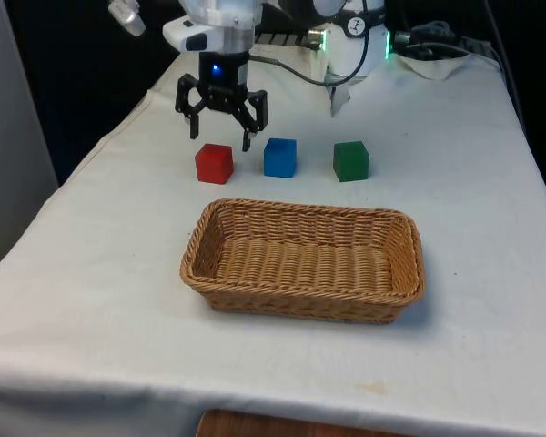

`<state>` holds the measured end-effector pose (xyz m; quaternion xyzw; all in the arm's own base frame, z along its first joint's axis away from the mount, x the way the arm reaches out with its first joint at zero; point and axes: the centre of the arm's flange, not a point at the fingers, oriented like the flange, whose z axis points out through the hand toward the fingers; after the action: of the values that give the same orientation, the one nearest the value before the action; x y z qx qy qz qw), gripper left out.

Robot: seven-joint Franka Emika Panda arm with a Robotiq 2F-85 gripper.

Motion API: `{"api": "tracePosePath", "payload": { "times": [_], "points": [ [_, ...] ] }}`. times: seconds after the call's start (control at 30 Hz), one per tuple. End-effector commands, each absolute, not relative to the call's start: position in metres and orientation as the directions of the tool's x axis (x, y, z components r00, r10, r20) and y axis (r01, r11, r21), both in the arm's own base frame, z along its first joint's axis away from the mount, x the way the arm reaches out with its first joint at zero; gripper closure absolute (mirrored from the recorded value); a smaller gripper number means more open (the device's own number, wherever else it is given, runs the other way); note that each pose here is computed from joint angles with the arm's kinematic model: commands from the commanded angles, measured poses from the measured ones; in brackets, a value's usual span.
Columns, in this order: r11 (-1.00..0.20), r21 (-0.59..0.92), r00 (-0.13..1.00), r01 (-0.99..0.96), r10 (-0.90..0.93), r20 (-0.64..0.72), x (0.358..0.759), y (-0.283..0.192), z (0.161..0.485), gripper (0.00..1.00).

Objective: Pick up exactly two blocks and place them into the basket.

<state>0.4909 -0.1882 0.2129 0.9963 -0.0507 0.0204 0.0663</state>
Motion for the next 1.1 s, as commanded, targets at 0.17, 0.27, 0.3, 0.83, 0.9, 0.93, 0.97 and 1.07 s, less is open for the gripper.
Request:
{"api": "tracePosePath", "payload": {
  "times": [0.17,0.27,0.3,0.83,0.9,0.93,0.97,1.07],
  "points": [
    [-0.985,0.135,0.994,-0.103,-0.096,0.060,0.493,-0.191,0.197,0.00],
    [-0.984,0.143,0.993,-0.105,-0.098,0.058,0.493,-0.194,0.191,0.00],
    [-0.984,0.145,0.994,-0.106,-0.098,0.057,0.493,-0.194,0.189,0.00],
    [-0.978,0.168,0.992,-0.122,-0.113,0.064,0.497,-0.202,0.166,0.03],
    [-0.977,0.171,0.991,-0.124,-0.115,0.063,0.496,-0.202,0.165,0.22],
    [-0.977,0.171,0.991,-0.125,-0.116,0.064,0.496,-0.203,0.165,0.33],
    [-0.977,0.171,0.991,-0.125,-0.116,0.064,0.496,-0.203,0.165,0.45],
    [-0.977,0.172,0.991,-0.126,-0.116,0.064,0.496,-0.203,0.165,0.68]
  ]
}}
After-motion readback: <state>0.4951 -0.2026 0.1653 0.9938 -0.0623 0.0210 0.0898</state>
